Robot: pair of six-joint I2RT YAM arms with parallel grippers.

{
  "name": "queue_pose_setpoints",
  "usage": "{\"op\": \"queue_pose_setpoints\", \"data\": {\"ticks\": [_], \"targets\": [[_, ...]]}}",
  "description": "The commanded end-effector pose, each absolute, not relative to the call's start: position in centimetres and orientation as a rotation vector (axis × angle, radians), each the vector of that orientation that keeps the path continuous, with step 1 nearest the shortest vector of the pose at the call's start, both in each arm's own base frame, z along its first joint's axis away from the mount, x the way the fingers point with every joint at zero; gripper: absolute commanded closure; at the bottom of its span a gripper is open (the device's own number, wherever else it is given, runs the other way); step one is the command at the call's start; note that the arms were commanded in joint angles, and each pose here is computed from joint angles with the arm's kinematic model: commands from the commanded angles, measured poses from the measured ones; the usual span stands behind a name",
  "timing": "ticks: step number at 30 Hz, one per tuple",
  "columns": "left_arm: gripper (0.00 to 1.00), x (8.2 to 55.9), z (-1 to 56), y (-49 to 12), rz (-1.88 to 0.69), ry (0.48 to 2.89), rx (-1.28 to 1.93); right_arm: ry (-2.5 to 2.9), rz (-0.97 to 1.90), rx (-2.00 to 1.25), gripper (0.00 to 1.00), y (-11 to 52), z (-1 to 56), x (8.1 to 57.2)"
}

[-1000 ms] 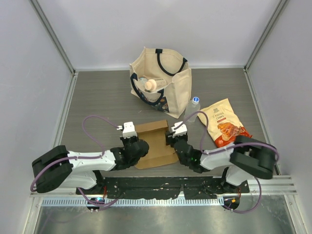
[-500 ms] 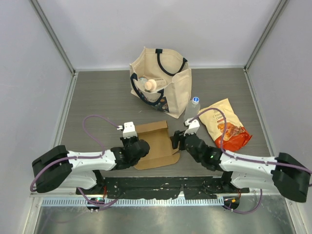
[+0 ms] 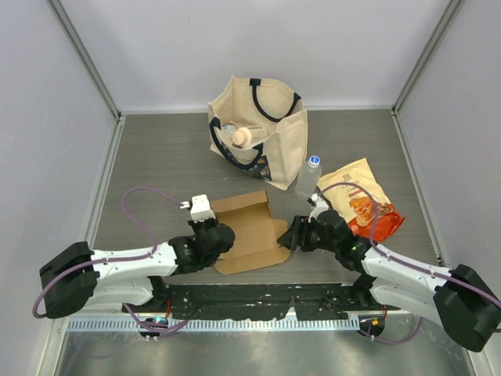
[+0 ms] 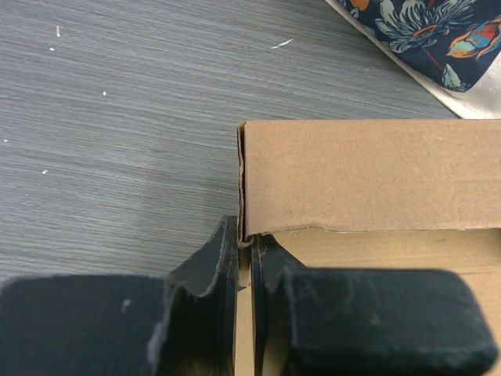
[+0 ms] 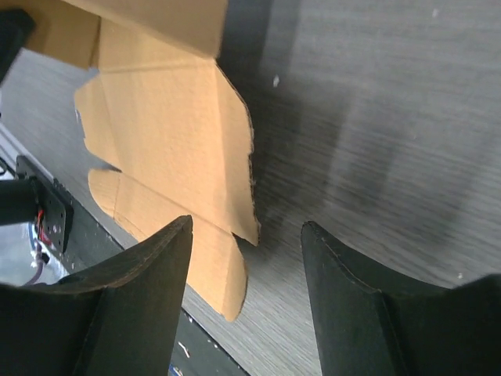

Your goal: Fold the paper box

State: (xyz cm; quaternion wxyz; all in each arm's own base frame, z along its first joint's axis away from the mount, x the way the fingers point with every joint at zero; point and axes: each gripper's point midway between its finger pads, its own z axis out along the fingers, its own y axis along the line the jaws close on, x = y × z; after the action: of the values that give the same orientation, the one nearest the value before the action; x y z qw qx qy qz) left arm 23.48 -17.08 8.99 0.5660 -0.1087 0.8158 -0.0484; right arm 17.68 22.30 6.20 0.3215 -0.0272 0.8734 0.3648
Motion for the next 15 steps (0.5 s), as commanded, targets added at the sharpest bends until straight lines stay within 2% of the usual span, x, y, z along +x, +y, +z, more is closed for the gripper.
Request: {"op": "queue_pose_setpoints", "data": {"ticks": [1, 3, 7, 9, 12, 13, 15], "targets": [[1.00, 23.4, 10.0, -16.6, -0.142, 1.891, -0.308, 2.233, 1.145, -0.124, 0.41, 24.4, 7.7, 17.1], [1.00, 23.3, 10.1, -16.6, -0.147, 1.890, -0.310, 2.207, 1.175, -0.131, 0.45, 24.7, 8.0, 17.2], [0.99, 23.0, 9.9, -16.6, -0.155, 1.911, -0.295, 2.169, 1.201, -0.014, 0.68, 24.9, 8.9, 18.2], [0.96, 22.8, 9.6, -16.4, -0.152, 1.920, -0.287, 2.112, 1.246, 0.015, 0.75, 25.4, 10.1, 18.9], [0.69, 22.2, 9.7, -16.3, -0.174, 1.950, -0.267, 2.132, 1.226, 0.081, 0.92, 25.5, 9.8, 19.7], [0.46, 22.0, 9.9, -16.4, -0.193, 1.964, -0.261, 2.134, 1.226, 0.097, 0.97, 25.6, 10.1, 19.9], [0.34, 20.6, 10.6, -16.8, -0.283, 2.034, -0.230, 2.176, 1.208, 0.133, 0.99, 25.4, 9.7, 19.8]]}}
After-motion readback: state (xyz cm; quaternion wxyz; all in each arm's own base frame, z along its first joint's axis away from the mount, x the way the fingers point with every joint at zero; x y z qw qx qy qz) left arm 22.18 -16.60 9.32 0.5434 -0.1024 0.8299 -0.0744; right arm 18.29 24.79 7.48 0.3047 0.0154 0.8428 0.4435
